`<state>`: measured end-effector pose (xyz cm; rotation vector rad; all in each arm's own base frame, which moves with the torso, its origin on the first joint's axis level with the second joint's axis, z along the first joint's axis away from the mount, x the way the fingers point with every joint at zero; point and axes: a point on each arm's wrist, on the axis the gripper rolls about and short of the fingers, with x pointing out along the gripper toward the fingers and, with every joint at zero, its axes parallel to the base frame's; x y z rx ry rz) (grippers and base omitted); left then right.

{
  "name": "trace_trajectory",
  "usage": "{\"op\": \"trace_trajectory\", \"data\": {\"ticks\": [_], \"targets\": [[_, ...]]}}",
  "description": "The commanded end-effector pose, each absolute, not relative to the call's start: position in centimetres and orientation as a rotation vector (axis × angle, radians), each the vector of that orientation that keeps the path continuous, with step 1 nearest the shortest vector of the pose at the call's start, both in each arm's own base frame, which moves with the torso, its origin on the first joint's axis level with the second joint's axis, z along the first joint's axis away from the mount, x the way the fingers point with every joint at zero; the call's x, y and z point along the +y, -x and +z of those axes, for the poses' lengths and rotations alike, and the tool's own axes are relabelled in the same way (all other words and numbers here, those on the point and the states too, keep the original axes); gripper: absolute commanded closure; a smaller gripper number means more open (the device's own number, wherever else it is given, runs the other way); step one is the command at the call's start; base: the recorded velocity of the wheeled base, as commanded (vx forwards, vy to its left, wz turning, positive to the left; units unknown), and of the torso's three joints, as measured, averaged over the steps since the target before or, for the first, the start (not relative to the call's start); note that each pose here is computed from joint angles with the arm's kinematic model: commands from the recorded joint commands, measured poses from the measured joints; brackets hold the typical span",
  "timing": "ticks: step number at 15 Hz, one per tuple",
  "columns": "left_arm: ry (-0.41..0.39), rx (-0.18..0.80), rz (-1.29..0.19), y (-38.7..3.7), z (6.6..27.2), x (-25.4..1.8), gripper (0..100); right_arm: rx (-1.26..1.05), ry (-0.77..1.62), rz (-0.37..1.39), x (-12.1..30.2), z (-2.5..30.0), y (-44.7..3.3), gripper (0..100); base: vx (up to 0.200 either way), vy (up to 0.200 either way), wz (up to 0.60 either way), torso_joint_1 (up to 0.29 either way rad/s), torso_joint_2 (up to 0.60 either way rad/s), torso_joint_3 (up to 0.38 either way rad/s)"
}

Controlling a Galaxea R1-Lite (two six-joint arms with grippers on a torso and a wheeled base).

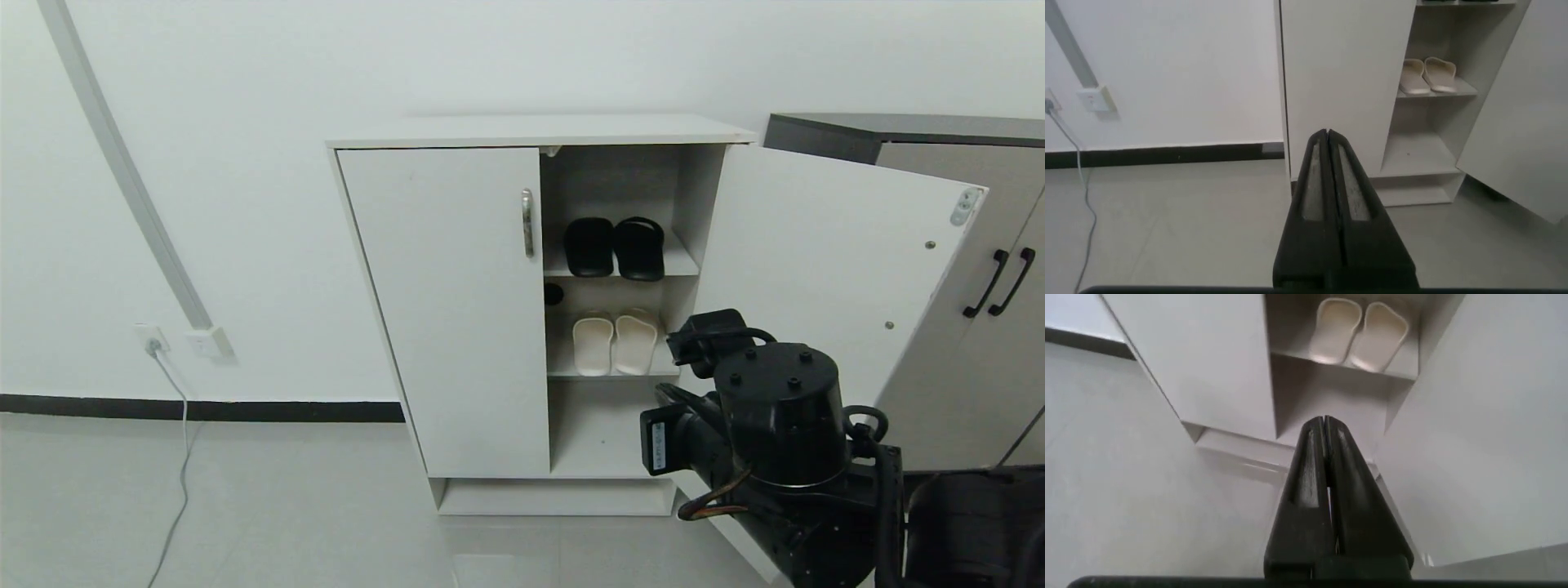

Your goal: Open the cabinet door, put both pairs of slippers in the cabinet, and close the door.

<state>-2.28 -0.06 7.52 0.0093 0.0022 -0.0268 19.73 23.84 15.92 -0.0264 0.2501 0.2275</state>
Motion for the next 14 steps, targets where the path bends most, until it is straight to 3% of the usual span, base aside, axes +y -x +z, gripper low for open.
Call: {"op": "trace_trajectory", "data": {"ticks": [1,14], "targets": [[-0.009,0.003,-0.026,2.28,7.52,-0.07,100,0.264,0.041,0.221,23.83,15.32,-19.89,100,0.000,0.000,0.00,0.000,0.00,0.000],[-0.009,0.003,-0.026,2.28,7.52,-0.07,100,0.268,0.055,0.221,23.75,15.13,-19.82,100,0.000,0.000,0.00,0.000,0.00,0.000]]}}
